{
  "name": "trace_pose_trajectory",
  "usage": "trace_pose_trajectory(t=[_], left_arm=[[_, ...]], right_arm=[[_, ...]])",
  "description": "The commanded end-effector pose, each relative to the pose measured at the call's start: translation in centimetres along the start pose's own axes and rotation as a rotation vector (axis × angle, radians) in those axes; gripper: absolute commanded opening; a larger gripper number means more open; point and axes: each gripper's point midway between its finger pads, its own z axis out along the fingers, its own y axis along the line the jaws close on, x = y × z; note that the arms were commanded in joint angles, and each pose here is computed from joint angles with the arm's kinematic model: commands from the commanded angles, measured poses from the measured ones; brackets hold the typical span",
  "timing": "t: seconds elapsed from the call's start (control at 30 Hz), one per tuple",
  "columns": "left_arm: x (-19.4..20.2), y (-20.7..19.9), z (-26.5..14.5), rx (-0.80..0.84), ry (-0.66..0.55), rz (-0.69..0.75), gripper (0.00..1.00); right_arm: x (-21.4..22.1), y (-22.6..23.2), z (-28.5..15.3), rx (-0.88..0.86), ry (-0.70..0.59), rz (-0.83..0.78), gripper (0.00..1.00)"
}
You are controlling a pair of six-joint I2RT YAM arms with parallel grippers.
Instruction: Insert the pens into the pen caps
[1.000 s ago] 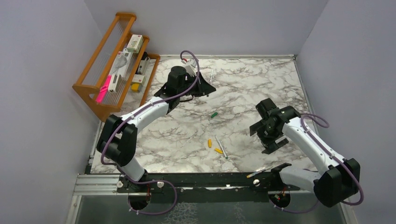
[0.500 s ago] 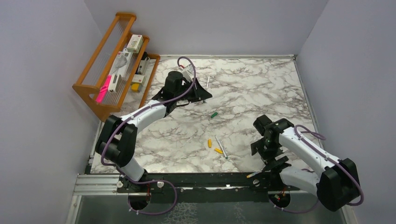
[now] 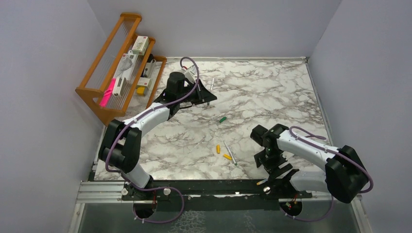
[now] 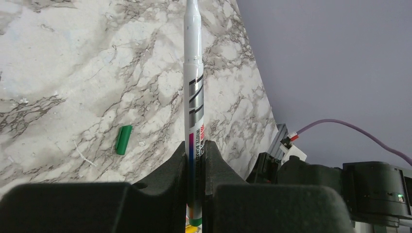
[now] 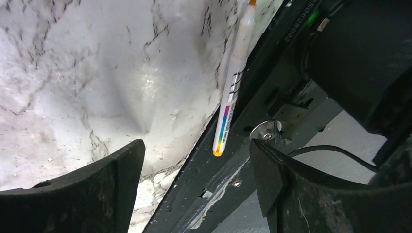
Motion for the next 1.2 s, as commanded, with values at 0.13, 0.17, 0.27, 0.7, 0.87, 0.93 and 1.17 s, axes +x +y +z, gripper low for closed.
trace_pose_trajectory(t=[0.13, 0.17, 0.27, 0.7, 0.87, 0.93, 1.17], left_arm=[[-1.3, 0.0, -1.0, 0.038, -0.013, 0.027, 0.0], [-1.3, 0.1, -1.0, 0.037, -0.012, 0.027, 0.0], [-1.2, 0.3, -1.1, 0.037, -0.011, 0.028, 0.0], [-0.7, 0.6, -1.3, 0.033, -0.004, 0.017, 0.0], [-0.5, 0.9, -1.4, 0.027, -0.001, 0.012, 0.0], [-0.5, 1.0, -1.4, 0.026, 0.001, 0.012, 0.0], [-0.3, 1.1, -1.5, 0.026, 0.002, 0.012, 0.0]], right_arm=[[2.6, 1.0, 1.4, -0.045, 0.006, 0.04, 0.75], [2.8, 1.0, 1.6, -0.054, 0.004, 0.04, 0.75], [3.0, 0.6, 2.1, -0.047, -0.01, 0.042, 0.75], [2.7, 0.7, 3.9, -0.071, -0.074, 0.035, 0.66], [2.5, 0.6, 4.2, -0.044, -0.097, 0.022, 0.65], [2.4, 0.6, 4.3, -0.035, -0.108, 0.003, 0.65], [2.2, 0.5, 3.6, -0.042, -0.148, -0.035, 0.66]])
